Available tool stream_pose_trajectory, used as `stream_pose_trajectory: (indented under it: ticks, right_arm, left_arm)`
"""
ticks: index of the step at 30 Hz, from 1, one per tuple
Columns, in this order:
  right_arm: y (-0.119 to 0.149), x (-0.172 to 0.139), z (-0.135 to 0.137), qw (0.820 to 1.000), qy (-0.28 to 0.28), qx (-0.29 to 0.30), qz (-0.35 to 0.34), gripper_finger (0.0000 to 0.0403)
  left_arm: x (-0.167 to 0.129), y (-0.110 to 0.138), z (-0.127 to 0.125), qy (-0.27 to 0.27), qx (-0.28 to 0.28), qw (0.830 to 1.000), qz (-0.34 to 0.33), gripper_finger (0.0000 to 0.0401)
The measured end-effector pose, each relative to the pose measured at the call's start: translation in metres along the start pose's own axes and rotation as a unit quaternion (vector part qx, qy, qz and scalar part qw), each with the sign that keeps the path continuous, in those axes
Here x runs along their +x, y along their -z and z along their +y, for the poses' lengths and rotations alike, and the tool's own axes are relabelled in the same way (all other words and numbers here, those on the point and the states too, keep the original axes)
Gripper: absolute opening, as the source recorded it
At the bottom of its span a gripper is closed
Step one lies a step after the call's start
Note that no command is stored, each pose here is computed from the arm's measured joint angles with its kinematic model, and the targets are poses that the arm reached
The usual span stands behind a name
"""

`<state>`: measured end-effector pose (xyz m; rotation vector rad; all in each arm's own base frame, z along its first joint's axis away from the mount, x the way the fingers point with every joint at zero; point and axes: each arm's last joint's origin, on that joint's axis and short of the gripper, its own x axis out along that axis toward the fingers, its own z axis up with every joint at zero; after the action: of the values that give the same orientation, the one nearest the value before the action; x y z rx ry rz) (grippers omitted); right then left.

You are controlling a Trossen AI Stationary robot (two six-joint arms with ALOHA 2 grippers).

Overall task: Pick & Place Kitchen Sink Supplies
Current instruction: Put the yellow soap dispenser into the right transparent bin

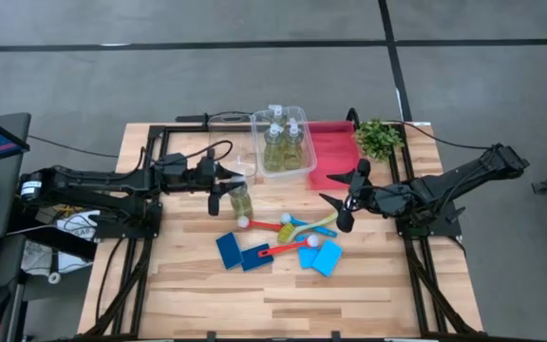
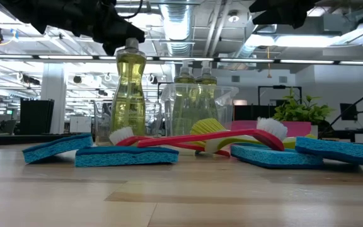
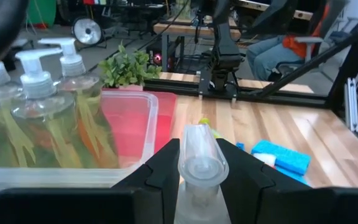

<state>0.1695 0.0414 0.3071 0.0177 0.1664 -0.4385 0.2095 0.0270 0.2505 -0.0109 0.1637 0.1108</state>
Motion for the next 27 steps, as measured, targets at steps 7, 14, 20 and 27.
stream_pose_trajectory:
  ticks: [7,14,20,27]
  right_arm:
    - [0.0,0.0,0.0,1.0,0.0,0.0,0.0,0.0255]
    - [0.0,0.0,0.0,1.0,0.0,0.0,0.0,0.0255]
    - [0.0,0.0,0.0001,1.0,0.0,0.0,0.0,0.0255]
    - [0.0,0.0,0.0,1.0,0.0,0.0,0.0,0.0255]
  left_arm:
    - [-0.0001,0.0011,0.0001,0.0,-0.004,1.0,0.006,0.0102]
    - [-0.0001,0.0014,0.0002,0.0,-0.003,1.0,0.007,0.0101]
    - [-0.0001,0.0015,0.0,0.002,0.029,1.0,0.008,0.0091]
    - [-0.0001,0.0015,0.0001,0.001,0.044,0.999,0.008,0.0084]
